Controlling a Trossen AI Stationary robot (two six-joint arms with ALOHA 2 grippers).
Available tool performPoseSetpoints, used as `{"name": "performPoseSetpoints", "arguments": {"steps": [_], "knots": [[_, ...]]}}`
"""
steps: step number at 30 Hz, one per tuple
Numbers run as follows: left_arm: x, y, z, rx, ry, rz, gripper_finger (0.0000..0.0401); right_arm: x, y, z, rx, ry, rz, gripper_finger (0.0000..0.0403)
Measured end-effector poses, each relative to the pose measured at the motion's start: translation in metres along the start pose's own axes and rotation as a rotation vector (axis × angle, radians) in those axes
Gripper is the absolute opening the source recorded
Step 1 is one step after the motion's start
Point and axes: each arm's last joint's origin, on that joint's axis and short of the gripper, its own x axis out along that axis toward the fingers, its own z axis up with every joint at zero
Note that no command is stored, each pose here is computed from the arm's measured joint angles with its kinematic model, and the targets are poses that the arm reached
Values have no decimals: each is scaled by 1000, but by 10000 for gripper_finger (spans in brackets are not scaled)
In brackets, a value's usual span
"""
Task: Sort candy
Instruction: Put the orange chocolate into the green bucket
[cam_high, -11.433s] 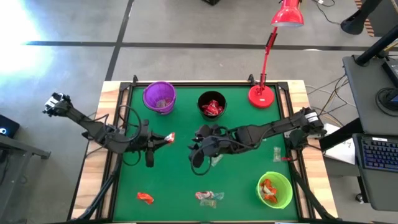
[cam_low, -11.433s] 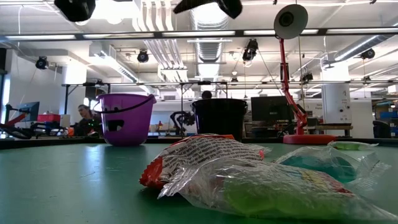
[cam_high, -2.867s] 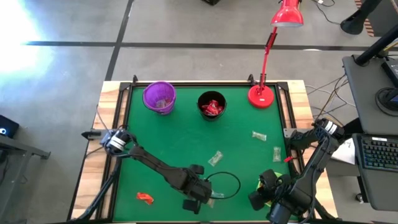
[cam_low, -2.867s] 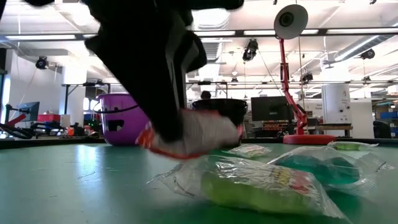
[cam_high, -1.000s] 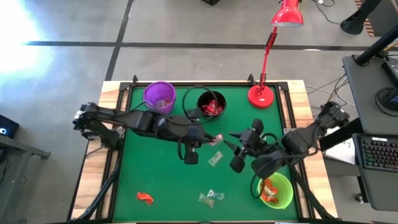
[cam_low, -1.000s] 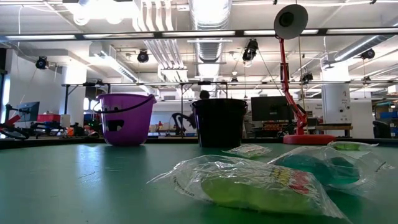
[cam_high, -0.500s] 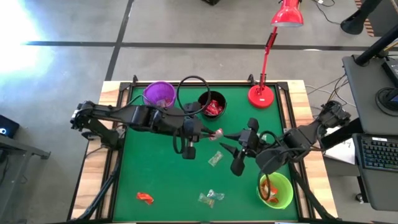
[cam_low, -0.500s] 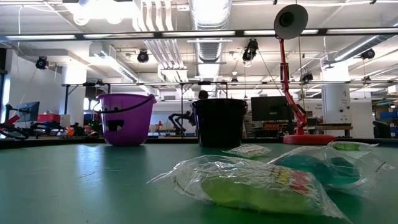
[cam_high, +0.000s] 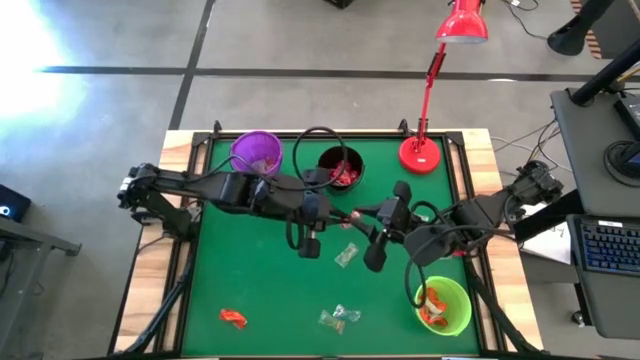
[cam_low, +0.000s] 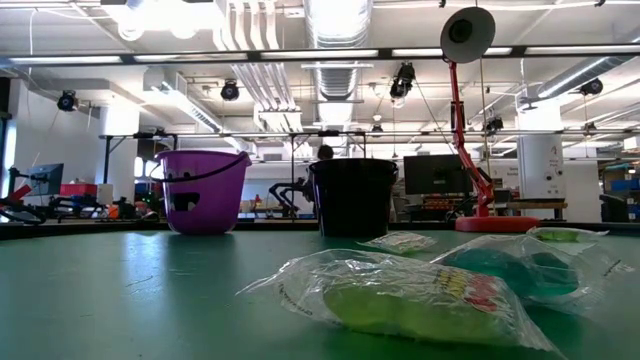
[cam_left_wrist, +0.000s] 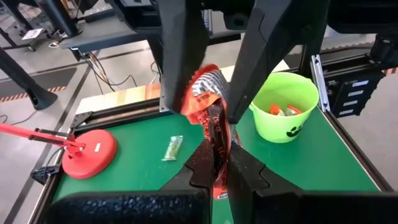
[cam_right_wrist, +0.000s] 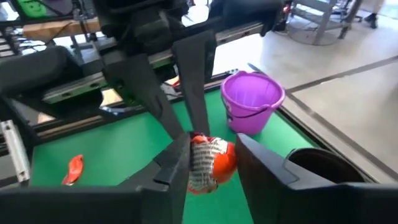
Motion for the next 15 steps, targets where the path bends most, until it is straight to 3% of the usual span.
{"name": "performPoseSetpoints", "arguments": {"steps": [8,15], "knots": [[0,2,2,-4,-17,5,3,0,2,-1,39,36,61,25],[0,3,2,-5,-17,29,4,0,2,-2,38,47,66,15]]}}
